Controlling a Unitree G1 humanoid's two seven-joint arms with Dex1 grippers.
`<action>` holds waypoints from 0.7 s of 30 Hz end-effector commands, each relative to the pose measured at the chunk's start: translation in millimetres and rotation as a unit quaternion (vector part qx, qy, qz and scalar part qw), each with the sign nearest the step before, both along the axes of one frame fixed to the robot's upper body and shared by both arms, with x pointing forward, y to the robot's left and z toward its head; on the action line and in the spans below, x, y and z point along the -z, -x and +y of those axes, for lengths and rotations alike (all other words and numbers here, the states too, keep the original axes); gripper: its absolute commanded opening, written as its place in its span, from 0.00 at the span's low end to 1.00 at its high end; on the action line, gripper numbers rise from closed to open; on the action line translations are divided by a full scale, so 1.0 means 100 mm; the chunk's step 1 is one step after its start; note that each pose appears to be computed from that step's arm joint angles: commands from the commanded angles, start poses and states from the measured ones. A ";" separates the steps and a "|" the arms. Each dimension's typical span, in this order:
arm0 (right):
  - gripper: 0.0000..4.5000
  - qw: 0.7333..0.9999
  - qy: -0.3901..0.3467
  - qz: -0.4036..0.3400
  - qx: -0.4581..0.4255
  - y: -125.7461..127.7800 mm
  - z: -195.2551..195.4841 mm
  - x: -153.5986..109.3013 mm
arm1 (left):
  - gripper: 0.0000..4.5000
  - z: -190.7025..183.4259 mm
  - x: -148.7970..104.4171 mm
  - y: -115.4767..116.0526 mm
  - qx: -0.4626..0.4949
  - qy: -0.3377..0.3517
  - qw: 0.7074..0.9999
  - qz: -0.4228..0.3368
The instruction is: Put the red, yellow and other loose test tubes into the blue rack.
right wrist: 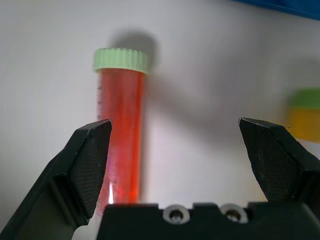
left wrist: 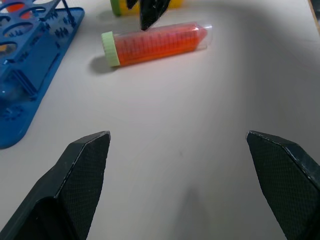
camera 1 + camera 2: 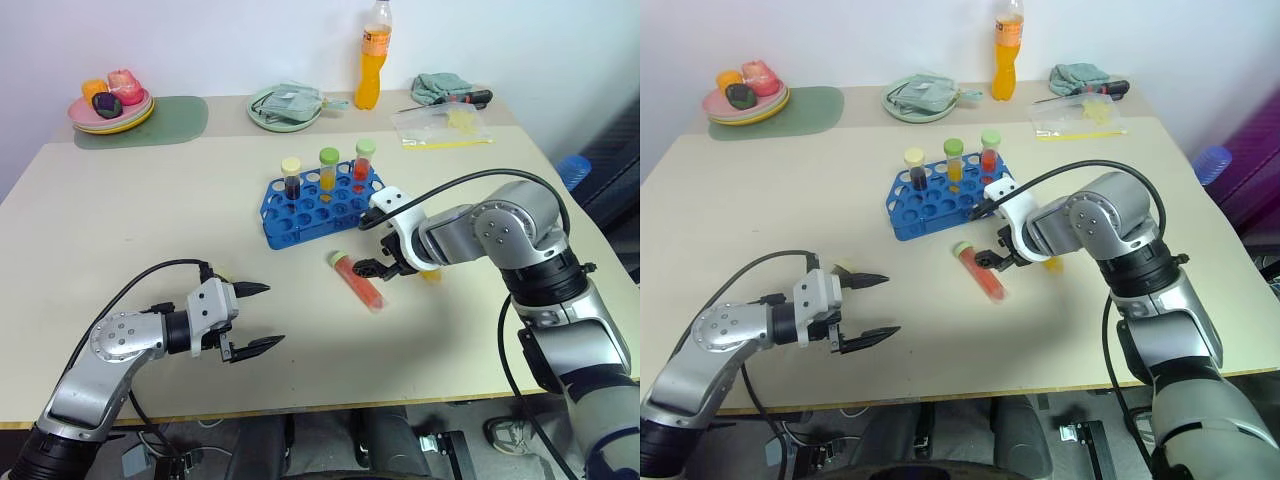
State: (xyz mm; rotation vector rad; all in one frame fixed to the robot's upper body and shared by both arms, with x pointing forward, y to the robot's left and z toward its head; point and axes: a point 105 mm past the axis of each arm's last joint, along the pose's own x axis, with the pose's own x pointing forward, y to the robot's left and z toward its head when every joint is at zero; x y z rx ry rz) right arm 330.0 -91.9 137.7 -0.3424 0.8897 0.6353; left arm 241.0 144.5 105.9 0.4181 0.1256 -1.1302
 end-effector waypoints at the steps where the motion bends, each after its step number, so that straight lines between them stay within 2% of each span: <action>1: 1.00 1.000 -0.005 -0.001 -0.020 0.03 0.12 -0.07 | 0.99 -0.02 -0.08 0.02 0.003 0.003 1.000 -0.022; 10: 1.00 1.000 -0.022 0.005 -0.008 0.01 0.22 -0.11 | 0.99 0.00 -0.03 0.02 -0.004 0.004 1.000 -0.020; 14: 1.00 0.999 -0.026 0.034 -0.006 0.06 0.32 0.04 | 0.99 0.01 -0.01 -0.01 -0.003 0.005 1.000 -0.021; 19: 1.00 0.999 -0.005 0.034 0.029 0.00 0.28 0.11 | 0.99 0.02 -0.01 -0.02 -0.003 0.006 1.000 -0.024; 21: 0.88 0.999 0.002 0.033 0.042 -0.03 0.24 0.12 | 1.00 0.03 0.00 -0.02 -0.004 0.005 1.000 -0.024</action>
